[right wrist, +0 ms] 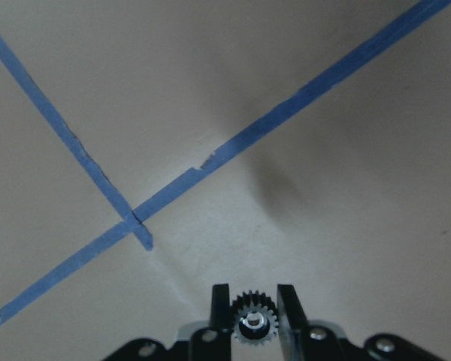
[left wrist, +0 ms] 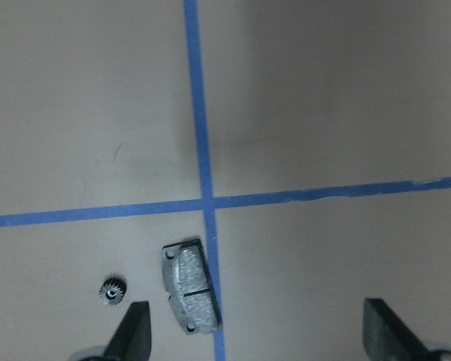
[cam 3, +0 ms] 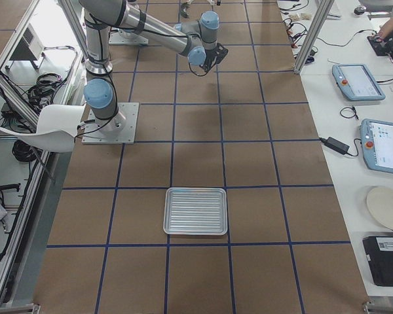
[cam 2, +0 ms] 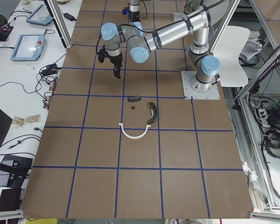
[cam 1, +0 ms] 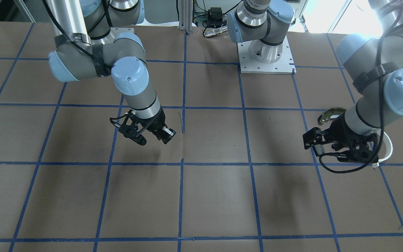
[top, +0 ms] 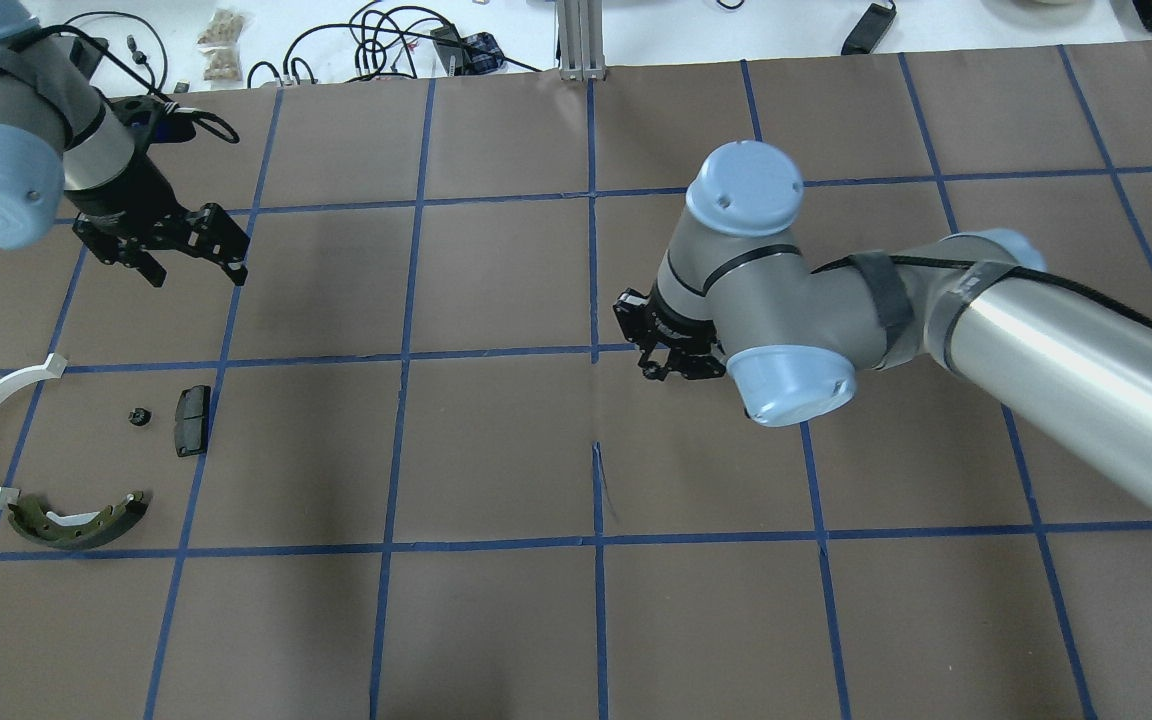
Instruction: Place bearing gear from tray to pile
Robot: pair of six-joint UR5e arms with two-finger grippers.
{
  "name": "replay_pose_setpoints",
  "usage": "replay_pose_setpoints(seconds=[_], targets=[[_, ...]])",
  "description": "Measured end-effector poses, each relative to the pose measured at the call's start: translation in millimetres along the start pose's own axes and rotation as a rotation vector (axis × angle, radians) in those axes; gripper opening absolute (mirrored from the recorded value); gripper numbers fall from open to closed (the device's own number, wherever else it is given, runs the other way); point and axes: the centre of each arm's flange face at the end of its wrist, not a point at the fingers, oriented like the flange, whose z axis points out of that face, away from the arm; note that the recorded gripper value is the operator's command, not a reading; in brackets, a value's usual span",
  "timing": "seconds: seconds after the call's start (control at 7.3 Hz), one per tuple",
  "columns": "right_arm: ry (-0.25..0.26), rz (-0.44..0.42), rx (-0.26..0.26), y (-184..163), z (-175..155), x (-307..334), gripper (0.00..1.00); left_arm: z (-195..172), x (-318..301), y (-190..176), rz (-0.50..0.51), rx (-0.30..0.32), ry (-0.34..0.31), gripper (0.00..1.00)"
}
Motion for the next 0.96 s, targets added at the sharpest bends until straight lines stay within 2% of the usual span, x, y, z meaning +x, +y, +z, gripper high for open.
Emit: replay_pose_setpoints(seconds=[0.14,0.27,0.68,0.82,0.96], targets=[[-0.013,0.0,0.0,5,20,-12,0.4,1,32,-1,-0.007,-0.004,-0.001,1.0],[-0.02,-0.002,0.003,5,26,-19,0.99,4,51,-2,-0.007,-0.008,0.005,1.0],[-0.046,-0.014,0.024,-2,14,-33,1.0,12,82,-2,0.016,-0.016,0.028,1.0],[-0.068,-0.045,0.049,-18,-7,-47,1.0,14,97,-1,0.024,-0.017,0.026,1.0],[-0.067,-0.098,0.065,-43,-42,-60,1.0,17,119,-1,0.025,-0.017,0.035,1.0]])
